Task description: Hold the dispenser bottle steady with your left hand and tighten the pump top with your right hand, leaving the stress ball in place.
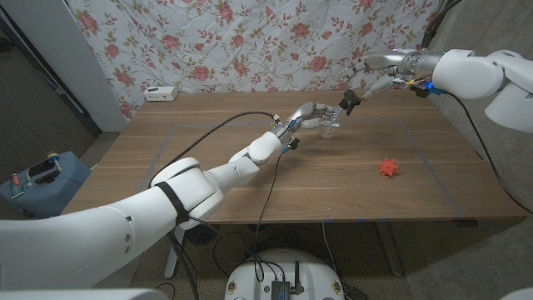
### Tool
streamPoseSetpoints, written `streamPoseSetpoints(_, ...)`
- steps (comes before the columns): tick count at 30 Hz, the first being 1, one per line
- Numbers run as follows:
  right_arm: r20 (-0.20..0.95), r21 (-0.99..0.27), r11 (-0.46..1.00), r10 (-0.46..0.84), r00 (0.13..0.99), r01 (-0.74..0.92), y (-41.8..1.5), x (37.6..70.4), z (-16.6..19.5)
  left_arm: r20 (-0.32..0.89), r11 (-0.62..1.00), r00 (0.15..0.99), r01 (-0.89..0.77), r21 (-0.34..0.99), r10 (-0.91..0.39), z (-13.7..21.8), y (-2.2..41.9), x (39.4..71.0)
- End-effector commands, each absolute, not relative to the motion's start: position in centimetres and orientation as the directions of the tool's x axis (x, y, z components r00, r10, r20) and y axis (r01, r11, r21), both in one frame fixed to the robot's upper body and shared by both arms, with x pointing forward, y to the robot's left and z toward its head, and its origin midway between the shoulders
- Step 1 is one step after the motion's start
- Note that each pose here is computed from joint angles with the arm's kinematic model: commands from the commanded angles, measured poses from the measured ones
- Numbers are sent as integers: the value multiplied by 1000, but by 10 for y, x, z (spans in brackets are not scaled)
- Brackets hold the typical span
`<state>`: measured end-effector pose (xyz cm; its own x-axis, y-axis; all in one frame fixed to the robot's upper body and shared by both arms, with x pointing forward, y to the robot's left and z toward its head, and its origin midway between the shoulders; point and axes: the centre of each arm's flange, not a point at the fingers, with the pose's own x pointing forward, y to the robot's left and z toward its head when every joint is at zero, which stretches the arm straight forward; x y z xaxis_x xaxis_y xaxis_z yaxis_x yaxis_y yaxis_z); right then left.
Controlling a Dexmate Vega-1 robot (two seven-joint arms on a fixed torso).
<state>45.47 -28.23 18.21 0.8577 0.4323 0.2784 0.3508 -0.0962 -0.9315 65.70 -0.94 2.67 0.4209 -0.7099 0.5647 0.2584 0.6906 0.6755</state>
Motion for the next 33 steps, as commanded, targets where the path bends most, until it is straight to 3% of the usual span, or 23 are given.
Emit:
streamPoseSetpoints(1, 264, -938, -87, 446, 855, 335, -286, 465, 181, 565, 686, 414, 251, 683, -714, 28, -11, 656)
streamPoseSetpoints(33, 173, -968, -95, 423, 889, 233, -289, 471, 178, 572, 677, 385, 241, 696, -725, 26, -15, 650)
